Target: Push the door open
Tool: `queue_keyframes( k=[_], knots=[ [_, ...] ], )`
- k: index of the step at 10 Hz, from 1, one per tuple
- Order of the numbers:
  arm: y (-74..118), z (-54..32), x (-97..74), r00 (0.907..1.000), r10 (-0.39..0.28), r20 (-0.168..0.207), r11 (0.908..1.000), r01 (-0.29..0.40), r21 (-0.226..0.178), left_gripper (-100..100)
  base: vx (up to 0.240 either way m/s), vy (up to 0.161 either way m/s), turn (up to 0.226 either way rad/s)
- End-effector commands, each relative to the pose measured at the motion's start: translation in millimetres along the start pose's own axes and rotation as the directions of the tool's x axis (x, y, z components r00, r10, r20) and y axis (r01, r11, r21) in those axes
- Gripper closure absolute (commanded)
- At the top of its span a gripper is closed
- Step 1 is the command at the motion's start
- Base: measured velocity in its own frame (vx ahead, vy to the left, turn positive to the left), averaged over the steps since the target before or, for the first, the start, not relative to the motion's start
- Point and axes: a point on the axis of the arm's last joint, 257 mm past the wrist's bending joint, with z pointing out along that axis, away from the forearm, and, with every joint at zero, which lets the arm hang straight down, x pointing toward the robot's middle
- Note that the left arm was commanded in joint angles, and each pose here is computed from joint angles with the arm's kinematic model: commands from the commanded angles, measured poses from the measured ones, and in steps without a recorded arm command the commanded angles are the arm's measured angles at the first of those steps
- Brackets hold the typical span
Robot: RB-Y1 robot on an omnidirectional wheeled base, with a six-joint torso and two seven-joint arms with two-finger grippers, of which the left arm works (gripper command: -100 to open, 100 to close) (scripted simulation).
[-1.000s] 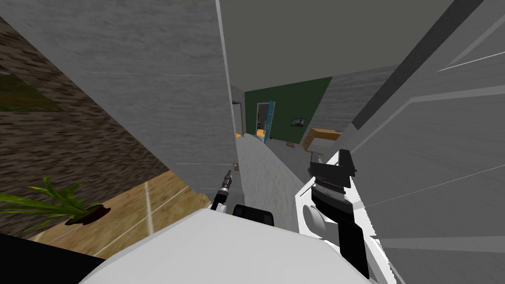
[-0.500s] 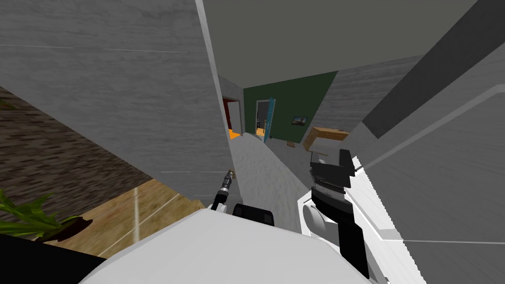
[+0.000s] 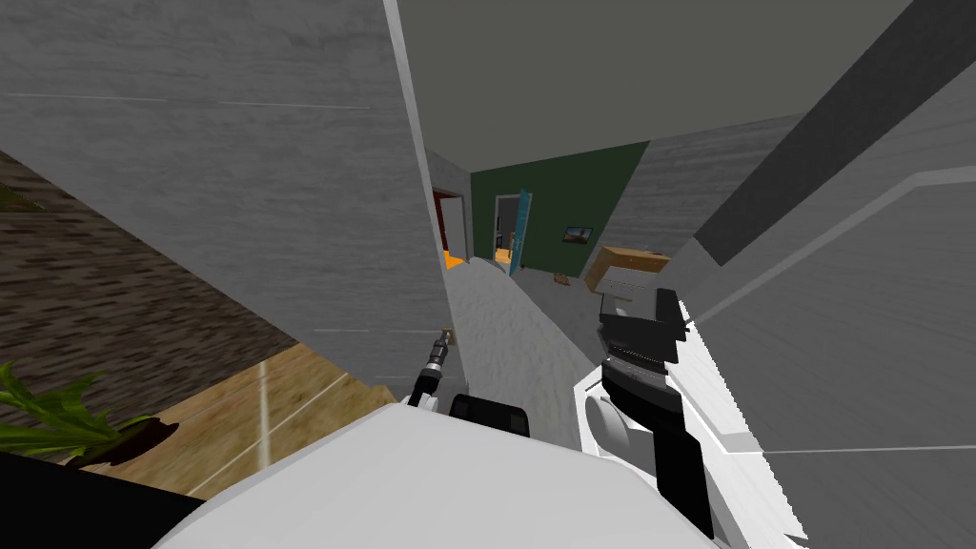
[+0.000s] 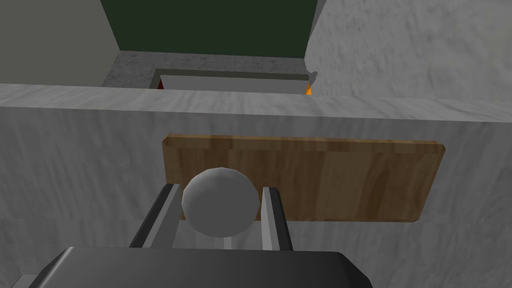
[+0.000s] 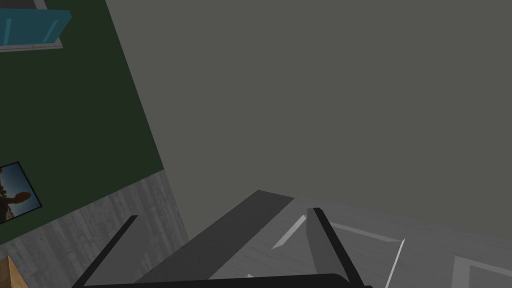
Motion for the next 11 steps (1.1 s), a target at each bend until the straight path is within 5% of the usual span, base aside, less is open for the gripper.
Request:
queue_keyframes(
  k=[1, 11],
  knots=[
    [-2.5, 1.2, -0.3, 1.0000, -0.001, 0.001, 1.0000, 0.001, 0.007, 100, 0.000, 0.000, 0.000],
    [-2.9, 1.8, -64.3, 0.9927, 0.032, 0.116, 0.9995, -0.032, -0.001, 100, 0.171, -0.020, 0.043]
  ],
)
